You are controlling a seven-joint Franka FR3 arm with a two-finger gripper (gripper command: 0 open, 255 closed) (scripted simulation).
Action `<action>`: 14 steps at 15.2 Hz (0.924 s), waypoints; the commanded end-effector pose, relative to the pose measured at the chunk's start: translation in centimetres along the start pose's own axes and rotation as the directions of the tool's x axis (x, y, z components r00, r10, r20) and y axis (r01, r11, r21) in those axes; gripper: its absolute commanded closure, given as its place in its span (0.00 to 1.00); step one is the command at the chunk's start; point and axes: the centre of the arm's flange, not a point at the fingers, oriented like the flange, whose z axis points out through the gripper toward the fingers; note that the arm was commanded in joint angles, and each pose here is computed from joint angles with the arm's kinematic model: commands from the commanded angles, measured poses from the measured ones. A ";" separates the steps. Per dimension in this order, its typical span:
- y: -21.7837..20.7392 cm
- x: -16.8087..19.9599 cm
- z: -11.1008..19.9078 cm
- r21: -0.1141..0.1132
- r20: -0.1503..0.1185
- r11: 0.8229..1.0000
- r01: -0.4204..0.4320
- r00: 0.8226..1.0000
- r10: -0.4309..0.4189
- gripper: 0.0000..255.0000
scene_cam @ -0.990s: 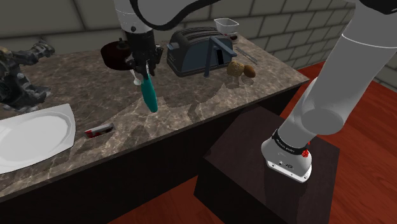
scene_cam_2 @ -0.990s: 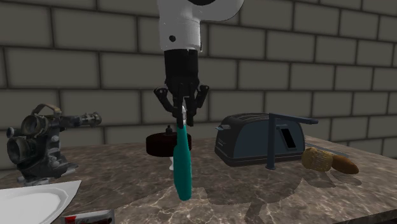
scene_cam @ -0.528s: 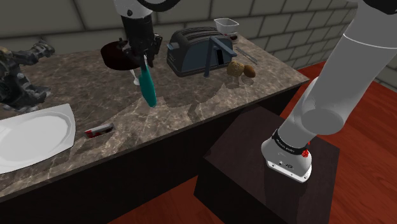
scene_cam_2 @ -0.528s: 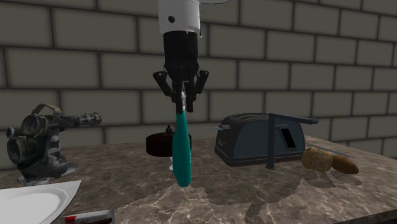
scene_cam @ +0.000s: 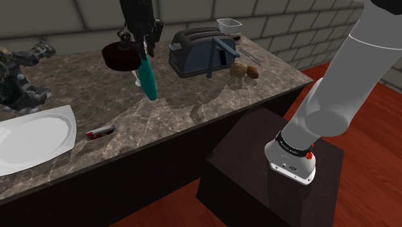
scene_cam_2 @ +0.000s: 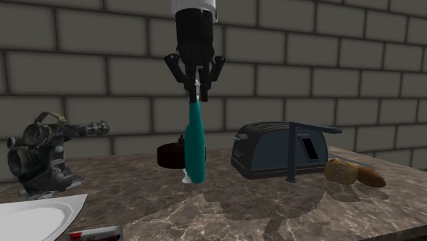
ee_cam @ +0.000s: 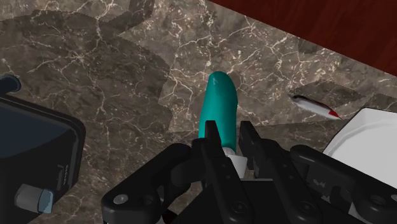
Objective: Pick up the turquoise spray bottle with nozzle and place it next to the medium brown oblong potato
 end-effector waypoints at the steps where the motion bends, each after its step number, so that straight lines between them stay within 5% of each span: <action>1: 0.1 0.1 -1.0 0.000 0.000 1.000 0.000 1.000 0.000 1.00; 14: 0.8 0.7 -7.8 0.000 0.000 1.000 0.000 1.000 0.000 1.00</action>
